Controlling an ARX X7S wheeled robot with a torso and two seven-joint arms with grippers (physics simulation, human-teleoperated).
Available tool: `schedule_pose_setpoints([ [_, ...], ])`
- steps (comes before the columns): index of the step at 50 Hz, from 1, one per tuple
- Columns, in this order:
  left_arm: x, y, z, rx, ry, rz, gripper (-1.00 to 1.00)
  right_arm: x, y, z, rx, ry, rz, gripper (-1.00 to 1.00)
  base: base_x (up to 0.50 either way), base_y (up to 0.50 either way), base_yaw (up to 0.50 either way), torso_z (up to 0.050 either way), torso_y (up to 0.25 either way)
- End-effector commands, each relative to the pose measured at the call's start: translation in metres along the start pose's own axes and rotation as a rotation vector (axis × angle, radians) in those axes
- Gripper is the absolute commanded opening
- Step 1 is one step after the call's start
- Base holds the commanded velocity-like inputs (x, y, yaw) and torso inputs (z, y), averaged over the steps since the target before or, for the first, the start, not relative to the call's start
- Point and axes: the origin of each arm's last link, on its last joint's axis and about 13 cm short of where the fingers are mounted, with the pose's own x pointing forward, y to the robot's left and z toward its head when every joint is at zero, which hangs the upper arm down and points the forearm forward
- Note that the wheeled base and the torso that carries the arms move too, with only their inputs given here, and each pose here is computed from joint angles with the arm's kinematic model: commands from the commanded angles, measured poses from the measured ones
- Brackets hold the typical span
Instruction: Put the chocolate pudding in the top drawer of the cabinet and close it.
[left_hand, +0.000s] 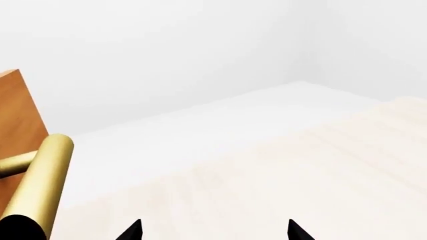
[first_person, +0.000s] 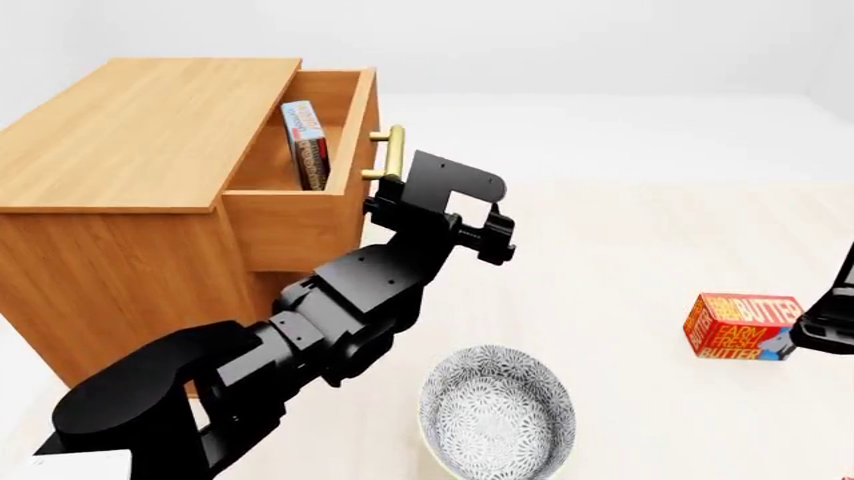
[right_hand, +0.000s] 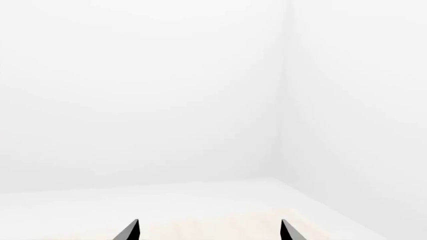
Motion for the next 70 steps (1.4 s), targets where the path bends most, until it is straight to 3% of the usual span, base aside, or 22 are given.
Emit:
schedule_pose_setpoints([
  [1,-0.001,0.039,-0.007,-0.048,0.045,0.154,1.00,-0.001,-0.002,0.003,-0.002,-0.002,0.003,1.00,0.01,0.00,0.00,0.000,0.000],
  [14,-0.006,0.056,-0.002,-0.076,0.032,0.207,1.00,-0.003,-0.003,0.002,-0.003,-0.001,0.003,1.00,0.01,0.00,0.00,-0.001,0.000],
  [29,-0.024,0.102,-0.013,-0.103,0.030,0.334,1.00,0.000,0.004,0.001,0.015,0.000,0.017,1.00,0.01,0.00,0.00,0.000,0.000],
  [36,-0.028,0.115,-0.019,-0.106,0.031,0.372,1.00,0.001,0.006,0.002,0.012,0.001,0.024,1.00,0.01,0.00,0.00,0.000,0.000],
  [70,-0.047,0.131,-0.021,-0.070,0.033,0.429,1.00,0.000,0.004,0.001,0.017,0.005,0.022,1.00,0.01,0.00,0.00,-0.001,0.000],
])
